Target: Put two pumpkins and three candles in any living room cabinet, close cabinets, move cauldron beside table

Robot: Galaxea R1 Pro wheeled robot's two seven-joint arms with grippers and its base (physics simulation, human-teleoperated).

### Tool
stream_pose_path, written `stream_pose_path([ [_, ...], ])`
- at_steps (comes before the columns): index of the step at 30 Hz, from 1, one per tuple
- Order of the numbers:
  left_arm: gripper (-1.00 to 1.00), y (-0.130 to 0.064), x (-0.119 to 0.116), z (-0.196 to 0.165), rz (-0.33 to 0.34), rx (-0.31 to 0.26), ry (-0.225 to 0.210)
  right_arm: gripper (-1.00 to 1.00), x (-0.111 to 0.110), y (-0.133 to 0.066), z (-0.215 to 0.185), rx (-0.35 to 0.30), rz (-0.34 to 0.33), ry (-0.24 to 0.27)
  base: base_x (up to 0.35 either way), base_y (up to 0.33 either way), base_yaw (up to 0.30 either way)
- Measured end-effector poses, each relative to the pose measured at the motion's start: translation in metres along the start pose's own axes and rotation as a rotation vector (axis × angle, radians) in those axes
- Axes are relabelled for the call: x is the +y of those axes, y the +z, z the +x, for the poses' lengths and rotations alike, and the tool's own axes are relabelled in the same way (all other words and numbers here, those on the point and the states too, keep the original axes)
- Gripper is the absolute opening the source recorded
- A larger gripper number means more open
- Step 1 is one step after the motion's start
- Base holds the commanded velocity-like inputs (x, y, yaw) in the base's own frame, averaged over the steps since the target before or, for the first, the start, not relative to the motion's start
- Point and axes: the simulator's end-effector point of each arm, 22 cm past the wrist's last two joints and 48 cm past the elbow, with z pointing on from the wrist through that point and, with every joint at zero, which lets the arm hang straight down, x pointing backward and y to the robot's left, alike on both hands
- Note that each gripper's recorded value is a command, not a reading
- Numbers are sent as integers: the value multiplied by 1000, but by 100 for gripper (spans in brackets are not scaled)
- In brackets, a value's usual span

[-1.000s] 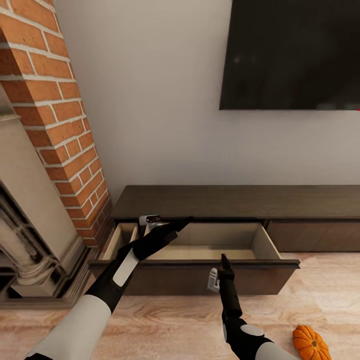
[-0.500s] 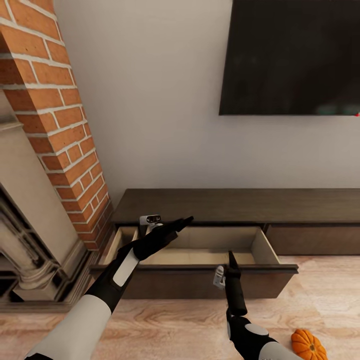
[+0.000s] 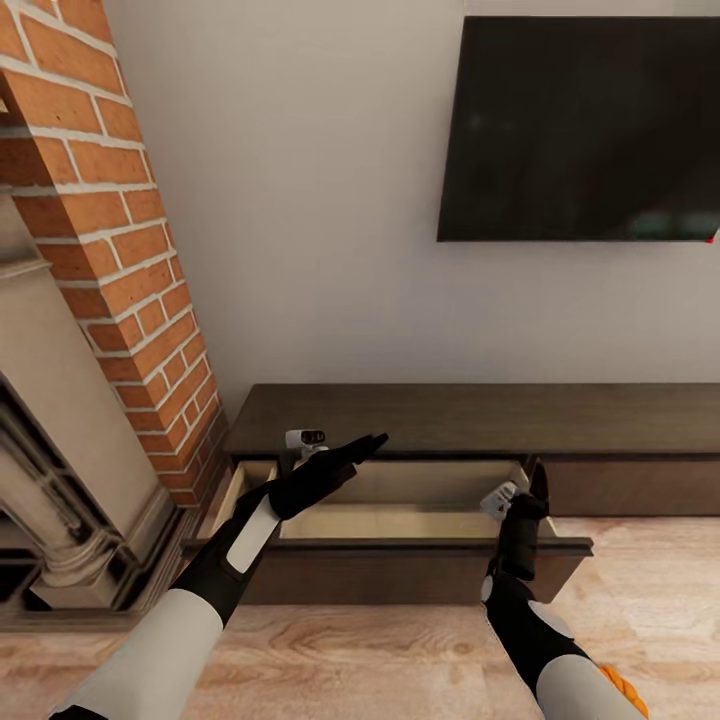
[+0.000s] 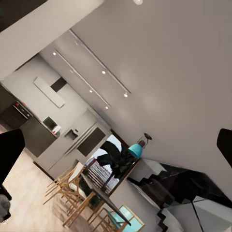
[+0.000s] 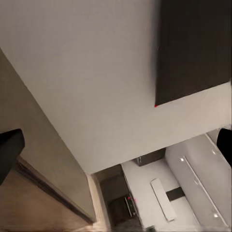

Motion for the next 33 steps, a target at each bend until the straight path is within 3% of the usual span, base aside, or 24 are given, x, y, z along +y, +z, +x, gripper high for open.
stream_pose_path([
  [3, 100, 4, -2, -4, -4, 0, -1, 100, -17, 26, 40, 116, -23, 45, 0, 0, 0],
  [6, 100, 8, -1, -7, -27, 0, 0, 100, -18, 43, 69, 202, -116, 109, 0, 0, 0],
  [8, 100, 11, 4, -9, -59, 1, -1, 100, -12, 54, 98, 292, -241, 231, 0, 0, 0],
  [10, 100, 13, 7, -12, -82, 1, -1, 100, -9, 59, 105, 319, -327, 318, 0, 0, 0],
  [11, 100, 13, 13, -13, -115, 2, 0, 100, -1, 61, 106, 320, -452, 411, 0, 0, 0],
  [14, 100, 14, 22, -17, -169, 3, 1, 100, 8, 57, 101, 299, -614, 506, 0, 0, 0],
  [16, 100, 12, 36, -20, -243, 3, 1, 100, 14, 49, 96, 286, -732, 577, 0, 0, 0],
  [19, 100, 8, 55, -24, -351, 3, 3, 100, 16, 42, 88, 275, -800, 613, 0, 0, 0],
  [20, 100, -4, 69, -29, -427, 5, 11, 100, 16, 40, 85, 272, -820, 620, 0, 0, 0],
  [24, 100, -12, 72, -38, -471, 9, 20, 100, 11, 41, 81, 270, -828, 627, 0, 0, 0],
  [25, 100, -18, 72, -43, -484, 10, 27, 100, 10, 40, 80, 272, -833, 636, 0, 0, 0],
  [26, 100, -36, 77, -50, -523, 17, 37, 100, 21, 31, 77, 285, -863, 672, 0, 0, 0],
  [33, 100, -34, 71, -58, -539, 23, 35, 100, 19, 27, 74, 299, -890, 679, 0, 0, 0],
])
